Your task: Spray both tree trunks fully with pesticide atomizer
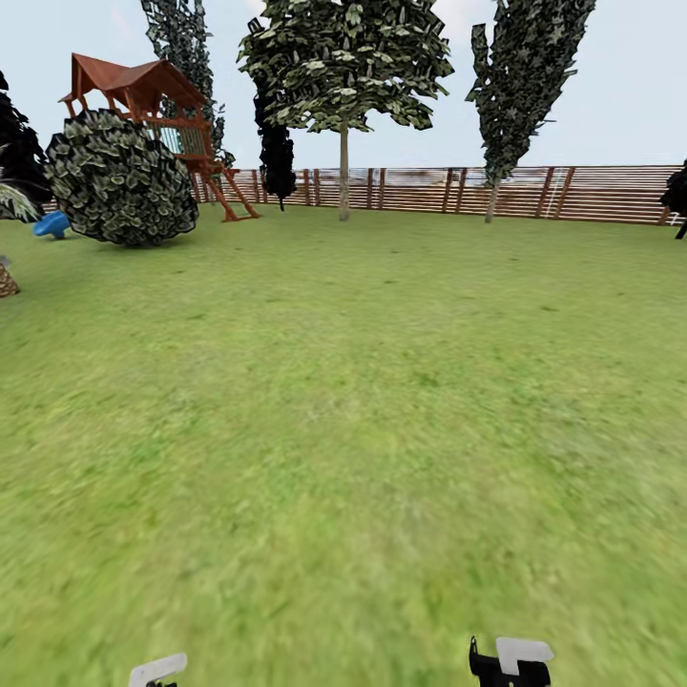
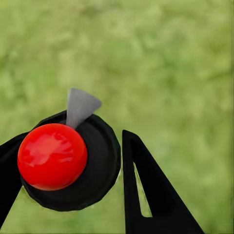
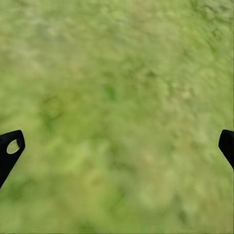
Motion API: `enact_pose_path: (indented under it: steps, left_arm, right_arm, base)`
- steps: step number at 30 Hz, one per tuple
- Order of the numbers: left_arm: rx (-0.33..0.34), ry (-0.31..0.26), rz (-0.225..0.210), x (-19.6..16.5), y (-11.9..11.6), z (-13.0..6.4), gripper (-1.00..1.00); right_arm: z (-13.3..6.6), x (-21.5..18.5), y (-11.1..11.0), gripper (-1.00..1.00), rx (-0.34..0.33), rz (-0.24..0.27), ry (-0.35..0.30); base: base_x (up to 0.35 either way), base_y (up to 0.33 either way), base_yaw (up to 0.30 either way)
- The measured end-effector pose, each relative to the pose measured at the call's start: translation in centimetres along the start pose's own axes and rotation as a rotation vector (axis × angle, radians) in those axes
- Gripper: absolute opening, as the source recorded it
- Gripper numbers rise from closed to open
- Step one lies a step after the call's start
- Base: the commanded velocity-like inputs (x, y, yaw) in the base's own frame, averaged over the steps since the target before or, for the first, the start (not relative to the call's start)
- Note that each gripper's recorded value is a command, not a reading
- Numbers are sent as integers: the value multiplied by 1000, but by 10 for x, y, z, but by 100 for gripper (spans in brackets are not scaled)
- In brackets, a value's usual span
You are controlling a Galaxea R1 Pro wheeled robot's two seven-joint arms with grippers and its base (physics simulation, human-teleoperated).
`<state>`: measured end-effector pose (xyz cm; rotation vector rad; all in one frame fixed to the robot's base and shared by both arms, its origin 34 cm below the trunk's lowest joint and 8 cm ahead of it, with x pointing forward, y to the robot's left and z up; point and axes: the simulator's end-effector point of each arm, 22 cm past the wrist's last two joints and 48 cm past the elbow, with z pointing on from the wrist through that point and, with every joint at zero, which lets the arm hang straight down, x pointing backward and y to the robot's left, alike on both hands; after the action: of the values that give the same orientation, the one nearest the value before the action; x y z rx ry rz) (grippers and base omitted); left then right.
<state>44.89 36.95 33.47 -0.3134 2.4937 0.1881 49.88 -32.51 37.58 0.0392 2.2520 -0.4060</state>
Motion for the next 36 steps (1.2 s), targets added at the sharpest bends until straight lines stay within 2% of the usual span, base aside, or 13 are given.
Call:
enact_pose_path:
  steps: [36]
  left_arm:
    - [1, -1, 0, 0, 0, 0, -100]
  right_arm:
    - [1, 0, -4, 100, 5, -3, -2]
  base:
    - [336, 0, 0]
